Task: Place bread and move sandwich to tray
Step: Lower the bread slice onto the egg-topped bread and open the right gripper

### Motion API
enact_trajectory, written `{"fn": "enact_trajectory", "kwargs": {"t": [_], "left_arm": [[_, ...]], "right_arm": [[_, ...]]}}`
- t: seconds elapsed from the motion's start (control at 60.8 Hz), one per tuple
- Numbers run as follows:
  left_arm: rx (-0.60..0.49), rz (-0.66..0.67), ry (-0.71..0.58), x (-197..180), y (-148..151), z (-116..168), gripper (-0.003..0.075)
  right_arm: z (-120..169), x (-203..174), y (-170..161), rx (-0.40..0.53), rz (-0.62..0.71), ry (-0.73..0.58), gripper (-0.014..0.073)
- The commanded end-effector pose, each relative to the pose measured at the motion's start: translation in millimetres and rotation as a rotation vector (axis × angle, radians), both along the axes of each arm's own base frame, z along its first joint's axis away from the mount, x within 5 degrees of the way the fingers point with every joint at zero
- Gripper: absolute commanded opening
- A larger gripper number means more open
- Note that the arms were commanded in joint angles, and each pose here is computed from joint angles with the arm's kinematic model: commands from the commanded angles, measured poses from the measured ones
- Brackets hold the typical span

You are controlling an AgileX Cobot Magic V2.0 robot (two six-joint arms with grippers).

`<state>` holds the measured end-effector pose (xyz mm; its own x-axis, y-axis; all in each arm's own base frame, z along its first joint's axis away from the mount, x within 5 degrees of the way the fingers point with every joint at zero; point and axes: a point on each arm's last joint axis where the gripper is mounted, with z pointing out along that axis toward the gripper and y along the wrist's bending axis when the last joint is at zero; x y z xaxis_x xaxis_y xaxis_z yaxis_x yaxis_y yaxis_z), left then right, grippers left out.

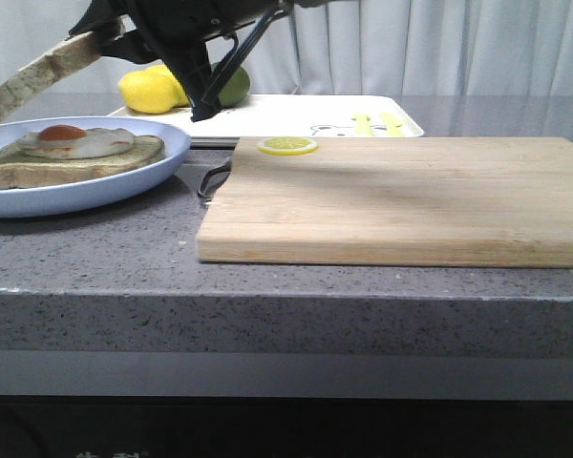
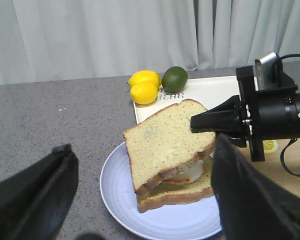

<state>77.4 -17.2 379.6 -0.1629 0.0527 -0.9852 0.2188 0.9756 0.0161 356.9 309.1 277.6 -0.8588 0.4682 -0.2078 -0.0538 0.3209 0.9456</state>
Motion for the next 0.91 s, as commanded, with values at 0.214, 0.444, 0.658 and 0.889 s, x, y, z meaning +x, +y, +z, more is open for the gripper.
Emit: {"fn": "enact_trajectory", "kwargs": {"t": [0.214,0.444,0.658,0.889], "left_arm": [[-0.032,-0.005,-0.094,1.9,-1.0,14.5,0.0544],[-0.032,-0.005,-0.094,1.9,-1.0,14.5,0.0544],[-0.032,-0.005,-0.094,1.9,-1.0,14.5,0.0544],[-0.032,-0.005,-0.094,1.9,-1.0,14.5,0.0544]], "right_arm": [[33.7,-5.3,-8.0,0.109,-0.017,-0.011,0.0124],[31.8,-1.4,-14.1,0.059,-0.003,-0.052,0.0347],[31.1,-2.6,-13.8,0.039,0.025,-0.071,0.0424],[28.6,1.9,-25.9,-0.025,0.109,-0.130,0.0424]]}}
